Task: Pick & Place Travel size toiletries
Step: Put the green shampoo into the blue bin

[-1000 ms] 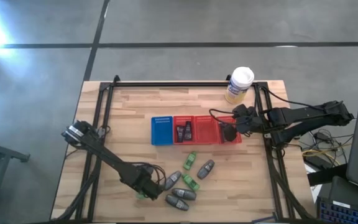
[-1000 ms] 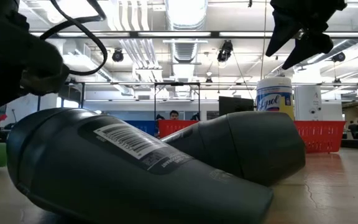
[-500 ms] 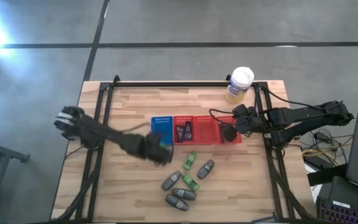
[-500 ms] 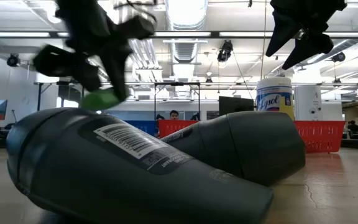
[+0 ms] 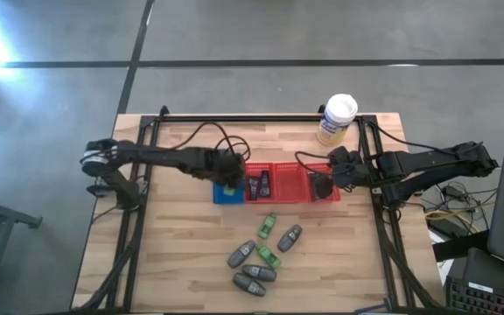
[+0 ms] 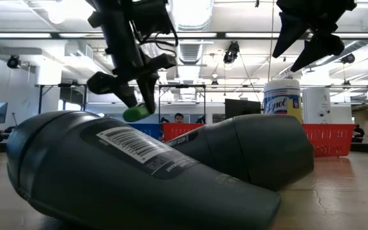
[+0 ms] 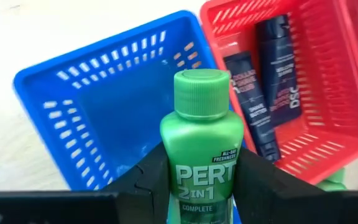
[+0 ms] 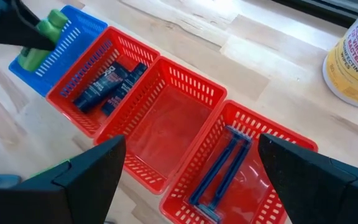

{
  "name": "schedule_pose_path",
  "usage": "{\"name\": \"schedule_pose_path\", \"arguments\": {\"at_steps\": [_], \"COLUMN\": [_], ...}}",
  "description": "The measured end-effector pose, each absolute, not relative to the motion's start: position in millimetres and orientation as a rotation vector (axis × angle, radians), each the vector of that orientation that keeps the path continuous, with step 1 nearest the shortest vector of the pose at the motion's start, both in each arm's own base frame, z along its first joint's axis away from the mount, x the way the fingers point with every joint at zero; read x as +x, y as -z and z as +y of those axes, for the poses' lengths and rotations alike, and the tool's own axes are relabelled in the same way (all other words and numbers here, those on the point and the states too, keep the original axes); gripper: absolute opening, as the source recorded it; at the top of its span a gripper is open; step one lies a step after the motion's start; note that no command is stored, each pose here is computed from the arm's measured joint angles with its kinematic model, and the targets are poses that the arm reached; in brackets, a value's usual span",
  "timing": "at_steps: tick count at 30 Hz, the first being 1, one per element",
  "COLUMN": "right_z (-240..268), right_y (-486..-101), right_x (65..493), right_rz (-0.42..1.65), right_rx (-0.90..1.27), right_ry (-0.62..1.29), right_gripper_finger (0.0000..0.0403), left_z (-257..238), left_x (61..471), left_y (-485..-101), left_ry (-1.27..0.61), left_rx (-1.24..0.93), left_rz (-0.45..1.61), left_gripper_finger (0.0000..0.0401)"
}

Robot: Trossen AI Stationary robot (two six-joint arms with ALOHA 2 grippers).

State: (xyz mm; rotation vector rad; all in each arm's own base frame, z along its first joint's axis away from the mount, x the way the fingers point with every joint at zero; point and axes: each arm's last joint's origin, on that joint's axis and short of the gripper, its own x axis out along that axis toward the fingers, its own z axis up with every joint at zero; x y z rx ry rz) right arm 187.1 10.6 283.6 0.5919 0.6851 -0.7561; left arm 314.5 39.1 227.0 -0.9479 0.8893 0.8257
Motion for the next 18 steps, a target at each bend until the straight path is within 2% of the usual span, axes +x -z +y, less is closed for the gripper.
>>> {"name": "schedule_pose_path", "arguments": {"at_steps": [9,15,18], "right_z": [10.6,10.6,10.6], "right_y": [-283.6,-283.4,-283.4], "right_x": [187.1,187.1,187.2], "right_rz": [0.681,0.673,0.67], "right_rx": [0.602,0.624,0.631], "right_ry": [0.76,0.77,0.773], "right_gripper_finger": [0.0364,0.0363,0.0363], "left_z": [48.1,48.9,49.3], "left_x": [302.3,303.5,303.3], "left_y": [-194.6,-193.4,-193.4], "left_ry": [-0.817,-0.817,-0.824], "left_rx": [-1.04,-1.059,-1.046], "left_rz": [0.914,0.876,0.873], "left_gripper_finger": [0.0136,0.0137,0.0151]}}
